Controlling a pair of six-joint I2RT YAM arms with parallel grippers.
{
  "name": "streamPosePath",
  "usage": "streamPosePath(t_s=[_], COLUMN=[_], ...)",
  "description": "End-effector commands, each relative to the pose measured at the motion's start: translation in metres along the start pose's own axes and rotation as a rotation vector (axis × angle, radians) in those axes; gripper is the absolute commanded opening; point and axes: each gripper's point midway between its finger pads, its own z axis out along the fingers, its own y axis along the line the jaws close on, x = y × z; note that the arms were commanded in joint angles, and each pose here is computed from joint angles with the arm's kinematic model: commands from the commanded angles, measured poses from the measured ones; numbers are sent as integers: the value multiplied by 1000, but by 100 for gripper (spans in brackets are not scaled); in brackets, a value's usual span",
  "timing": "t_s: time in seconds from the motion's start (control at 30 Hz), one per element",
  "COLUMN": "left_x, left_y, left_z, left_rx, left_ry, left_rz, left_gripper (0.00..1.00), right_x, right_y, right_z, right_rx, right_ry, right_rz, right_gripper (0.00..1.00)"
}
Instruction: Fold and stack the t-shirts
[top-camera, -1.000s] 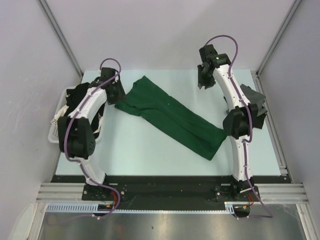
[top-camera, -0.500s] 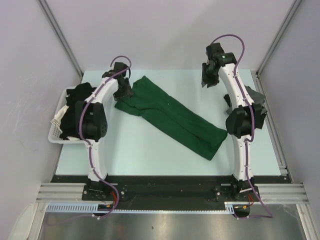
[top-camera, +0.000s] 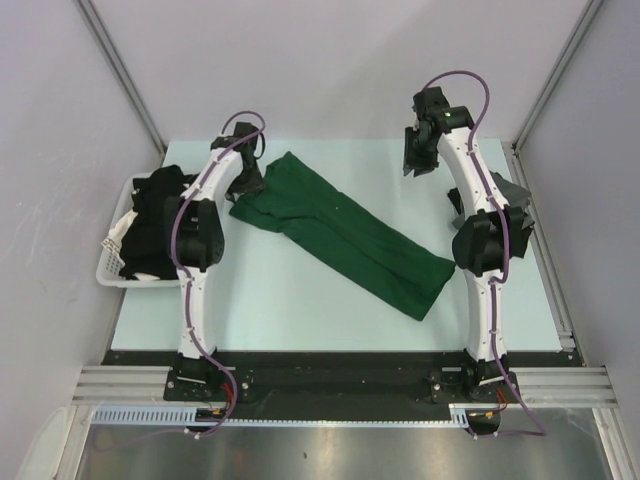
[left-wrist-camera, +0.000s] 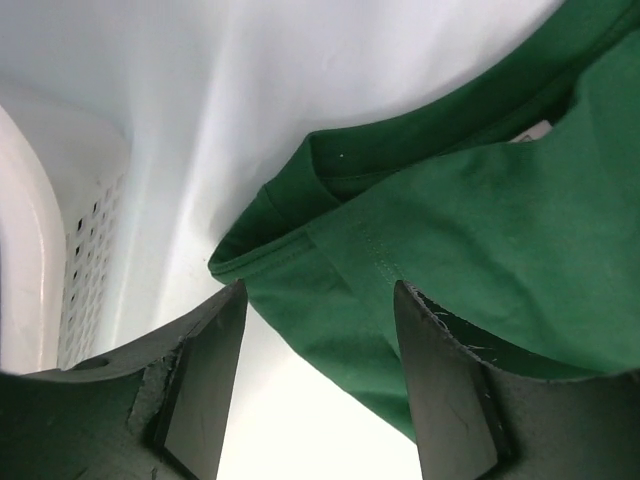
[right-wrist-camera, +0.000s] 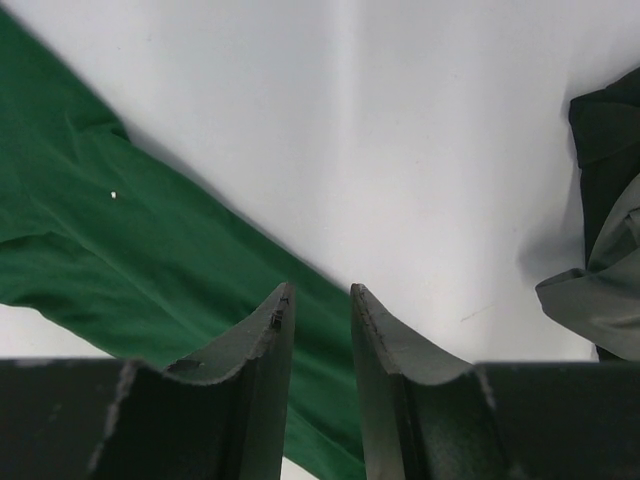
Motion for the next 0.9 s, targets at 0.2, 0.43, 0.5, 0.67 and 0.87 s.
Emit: streamPosePath(t_s=[0.2, 0.43, 0.5, 0.67, 0.87], left_x=[7, 12, 12, 20, 34], left_y=[9, 3, 1, -2, -9], left_z=[12, 15, 18, 28, 39], left_rx=[-44, -18, -12, -5, 25], left_ry=[40, 56, 56, 83, 115], left_rz=[-33, -57, -59, -59, -77], left_gripper=[67, 62, 62, 61, 61], right_x=[-3, -1, 1, 8, 10], right_y=[-5, -11, -13, -16, -23], right_z=[-25, -33, -37, -41, -52], right_rx=[0, 12, 13, 20, 46], right_ry=[-48, -52, -53, -42, -53], right_rz=[-1, 7, 6, 7, 1], right_gripper=[34, 34, 34, 33, 34])
